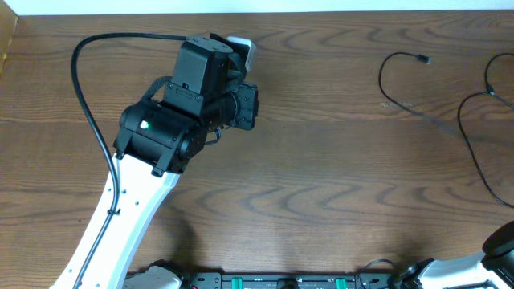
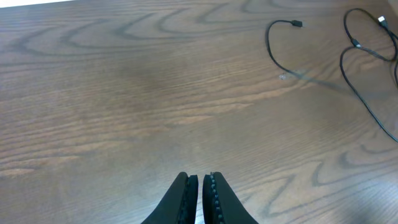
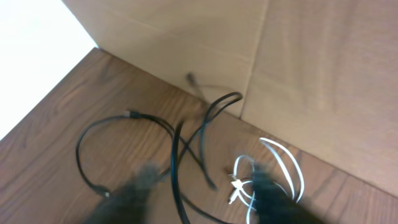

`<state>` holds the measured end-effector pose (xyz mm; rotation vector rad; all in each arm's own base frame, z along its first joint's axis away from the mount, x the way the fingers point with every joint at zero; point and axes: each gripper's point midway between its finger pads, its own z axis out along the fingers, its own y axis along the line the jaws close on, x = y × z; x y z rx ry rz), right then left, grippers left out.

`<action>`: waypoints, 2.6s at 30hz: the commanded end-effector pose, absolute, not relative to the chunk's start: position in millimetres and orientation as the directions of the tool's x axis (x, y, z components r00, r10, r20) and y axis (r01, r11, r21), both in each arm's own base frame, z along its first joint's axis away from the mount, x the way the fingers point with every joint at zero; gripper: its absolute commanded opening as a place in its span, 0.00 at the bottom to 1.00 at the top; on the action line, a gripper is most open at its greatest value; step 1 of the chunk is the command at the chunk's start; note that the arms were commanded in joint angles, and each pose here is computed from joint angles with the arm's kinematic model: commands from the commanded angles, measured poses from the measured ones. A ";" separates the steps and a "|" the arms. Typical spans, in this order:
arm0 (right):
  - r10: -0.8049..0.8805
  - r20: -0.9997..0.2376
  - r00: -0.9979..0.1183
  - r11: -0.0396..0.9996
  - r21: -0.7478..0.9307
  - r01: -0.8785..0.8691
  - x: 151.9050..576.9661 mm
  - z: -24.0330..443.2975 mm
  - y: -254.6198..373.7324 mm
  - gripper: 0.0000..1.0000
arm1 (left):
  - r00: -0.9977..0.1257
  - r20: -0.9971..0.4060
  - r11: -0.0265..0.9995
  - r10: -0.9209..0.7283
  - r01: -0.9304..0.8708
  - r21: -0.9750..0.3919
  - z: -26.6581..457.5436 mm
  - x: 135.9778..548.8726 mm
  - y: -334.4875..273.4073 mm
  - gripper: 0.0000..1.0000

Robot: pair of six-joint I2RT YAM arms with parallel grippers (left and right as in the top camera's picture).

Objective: Untangle cables

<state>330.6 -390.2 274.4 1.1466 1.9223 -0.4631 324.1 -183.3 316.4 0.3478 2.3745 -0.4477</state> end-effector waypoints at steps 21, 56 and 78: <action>0.079 -0.588 -0.805 0.994 0.112 0.015 451.3 196.4 -91.1 0.18 | -0.717 -0.685 0.882 0.128 0.398 -0.252 321.3 324.9 -195.8 0.11; -0.215 -0.313 -0.925 0.977 -0.064 -0.205 485.7 3.0 5.1 0.01 | -0.723 -0.688 0.867 0.058 0.378 -0.324 333.5 320.6 -200.1 0.11; -0.082 -0.292 -0.953 0.990 -0.135 -0.043 478.2 -0.2 -81.3 0.01 | -0.700 -0.713 0.861 0.039 0.385 -0.331 347.7 313.0 -196.0 0.11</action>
